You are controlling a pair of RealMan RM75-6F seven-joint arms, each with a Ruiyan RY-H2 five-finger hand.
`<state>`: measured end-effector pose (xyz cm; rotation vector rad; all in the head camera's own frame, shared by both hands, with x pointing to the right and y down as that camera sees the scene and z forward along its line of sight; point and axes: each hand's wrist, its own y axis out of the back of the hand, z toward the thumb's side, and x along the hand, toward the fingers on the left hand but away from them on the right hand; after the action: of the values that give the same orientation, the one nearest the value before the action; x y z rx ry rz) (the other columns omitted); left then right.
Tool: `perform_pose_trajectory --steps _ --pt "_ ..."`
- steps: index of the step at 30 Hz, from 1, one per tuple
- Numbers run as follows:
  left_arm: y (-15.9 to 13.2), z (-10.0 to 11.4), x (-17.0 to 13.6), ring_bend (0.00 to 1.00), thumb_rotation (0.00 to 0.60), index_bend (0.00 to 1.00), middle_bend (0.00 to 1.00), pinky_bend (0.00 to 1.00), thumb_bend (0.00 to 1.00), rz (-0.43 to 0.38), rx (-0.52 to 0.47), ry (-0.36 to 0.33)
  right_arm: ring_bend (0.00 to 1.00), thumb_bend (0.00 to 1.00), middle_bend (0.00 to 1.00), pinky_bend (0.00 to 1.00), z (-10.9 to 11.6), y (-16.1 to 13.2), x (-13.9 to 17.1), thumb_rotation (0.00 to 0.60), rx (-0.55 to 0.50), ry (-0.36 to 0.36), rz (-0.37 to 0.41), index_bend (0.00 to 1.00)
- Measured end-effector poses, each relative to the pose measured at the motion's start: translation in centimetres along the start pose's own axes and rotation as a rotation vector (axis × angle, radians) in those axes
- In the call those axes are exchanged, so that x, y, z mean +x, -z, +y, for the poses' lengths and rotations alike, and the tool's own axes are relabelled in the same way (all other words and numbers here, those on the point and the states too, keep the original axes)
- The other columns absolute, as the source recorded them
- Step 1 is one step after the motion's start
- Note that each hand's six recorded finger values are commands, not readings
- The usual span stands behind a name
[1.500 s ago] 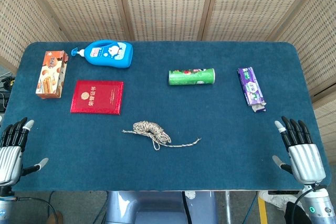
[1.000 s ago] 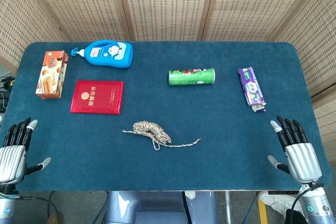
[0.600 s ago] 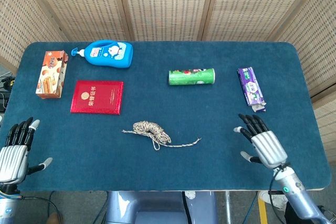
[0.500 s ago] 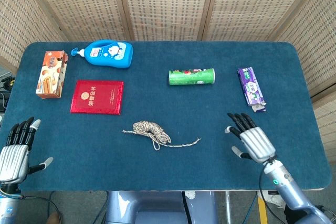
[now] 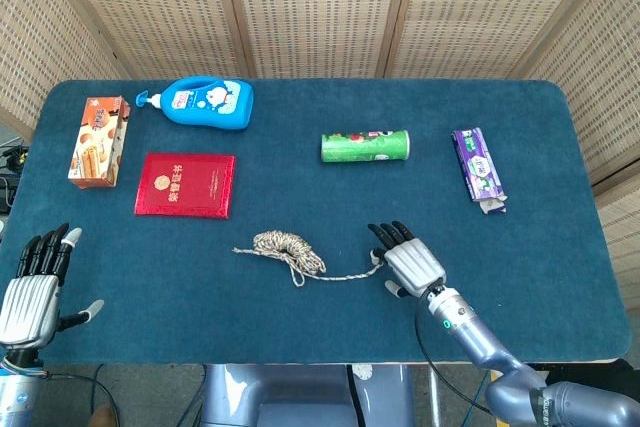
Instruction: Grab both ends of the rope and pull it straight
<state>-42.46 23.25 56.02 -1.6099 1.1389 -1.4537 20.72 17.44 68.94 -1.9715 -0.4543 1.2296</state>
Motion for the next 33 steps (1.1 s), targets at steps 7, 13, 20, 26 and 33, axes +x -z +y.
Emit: perform_pose_trajectory --steps 7,13,20,26,33 --pt "-0.1 -0.1 0.0 0.00 0.600 0.00 0.00 0.00 0.04 -0.001 0.004 0.004 0.00 0.33 0.00 0.00 -0.9 -1.8 -1.9 0.600 0.031 -0.019 0.011 0.40" --pt "0.0 -0.2 0.1 0.00 0.600 0.00 0.00 0.00 0.04 0.001 0.002 0.008 0.00 0.33 0.00 0.00 -1.7 -2.1 -2.6 0.600 0.063 -0.054 -0.008 0.42" --pt "-0.1 -0.2 0.2 0.00 0.600 0.00 0.00 0.00 0.04 -0.001 -0.004 0.012 0.00 0.33 0.00 0.00 -2.5 -2.3 -3.0 0.600 0.078 -0.085 -0.021 0.45" --pt "-0.1 -0.2 0.1 0.00 0.600 0.00 0.00 0.00 0.04 -0.003 -0.006 0.013 0.00 0.34 0.00 0.00 -2.7 -2.8 -3.1 0.600 0.075 -0.083 -0.020 0.48" --pt "-0.1 -0.3 0.1 0.00 0.600 0.00 0.00 0.00 0.04 -0.003 -0.004 0.016 0.00 0.37 0.00 0.00 -2.9 -2.9 -3.3 0.600 0.080 -0.080 -0.024 0.50"
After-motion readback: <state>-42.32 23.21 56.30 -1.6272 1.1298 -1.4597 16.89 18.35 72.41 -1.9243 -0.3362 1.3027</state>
